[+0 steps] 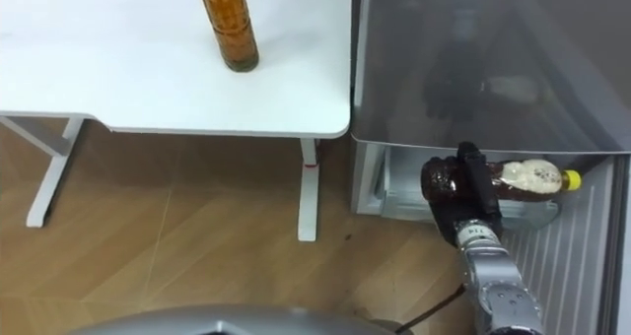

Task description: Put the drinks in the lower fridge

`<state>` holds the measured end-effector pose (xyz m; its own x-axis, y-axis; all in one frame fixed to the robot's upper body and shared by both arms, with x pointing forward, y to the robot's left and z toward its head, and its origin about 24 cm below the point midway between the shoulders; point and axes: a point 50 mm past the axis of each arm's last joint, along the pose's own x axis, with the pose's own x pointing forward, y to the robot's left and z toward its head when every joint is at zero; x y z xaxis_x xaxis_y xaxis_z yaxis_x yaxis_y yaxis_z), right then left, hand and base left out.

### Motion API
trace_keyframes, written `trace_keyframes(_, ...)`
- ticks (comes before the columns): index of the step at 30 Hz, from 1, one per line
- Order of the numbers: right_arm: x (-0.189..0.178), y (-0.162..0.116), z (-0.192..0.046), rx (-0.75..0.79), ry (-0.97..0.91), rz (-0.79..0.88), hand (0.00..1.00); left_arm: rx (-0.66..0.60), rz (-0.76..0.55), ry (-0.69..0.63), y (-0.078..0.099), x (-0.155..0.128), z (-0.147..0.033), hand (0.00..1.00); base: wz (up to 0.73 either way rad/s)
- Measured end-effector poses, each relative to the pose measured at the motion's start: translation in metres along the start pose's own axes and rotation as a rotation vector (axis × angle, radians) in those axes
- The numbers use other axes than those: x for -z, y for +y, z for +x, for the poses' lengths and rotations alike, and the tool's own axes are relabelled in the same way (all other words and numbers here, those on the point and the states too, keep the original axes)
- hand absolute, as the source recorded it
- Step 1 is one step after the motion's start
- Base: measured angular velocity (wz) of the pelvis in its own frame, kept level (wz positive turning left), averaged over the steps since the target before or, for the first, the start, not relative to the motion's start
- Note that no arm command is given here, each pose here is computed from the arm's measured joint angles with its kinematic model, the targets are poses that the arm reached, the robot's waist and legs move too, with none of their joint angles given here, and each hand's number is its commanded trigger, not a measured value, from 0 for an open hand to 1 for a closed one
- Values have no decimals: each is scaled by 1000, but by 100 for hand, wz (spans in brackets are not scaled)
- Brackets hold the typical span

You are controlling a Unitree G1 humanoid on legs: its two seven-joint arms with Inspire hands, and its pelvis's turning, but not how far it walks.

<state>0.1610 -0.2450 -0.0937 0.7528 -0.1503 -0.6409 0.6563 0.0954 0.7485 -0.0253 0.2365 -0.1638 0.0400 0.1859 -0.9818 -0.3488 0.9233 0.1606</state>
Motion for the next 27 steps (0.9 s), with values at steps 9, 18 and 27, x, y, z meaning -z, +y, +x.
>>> trace_keyframes(9,-10,38,39,37,-38,38,100,6,28,-16,0,-19,3,0,3)
trace_keyframes(18,-9,72,58,19,-24,22,100,18,68,-73,-6,-54,5,0,4)
trace_keyframes(27,-36,117,64,-50,-93,-1,100,-2,163,-158,-1,-79,3,0,12)
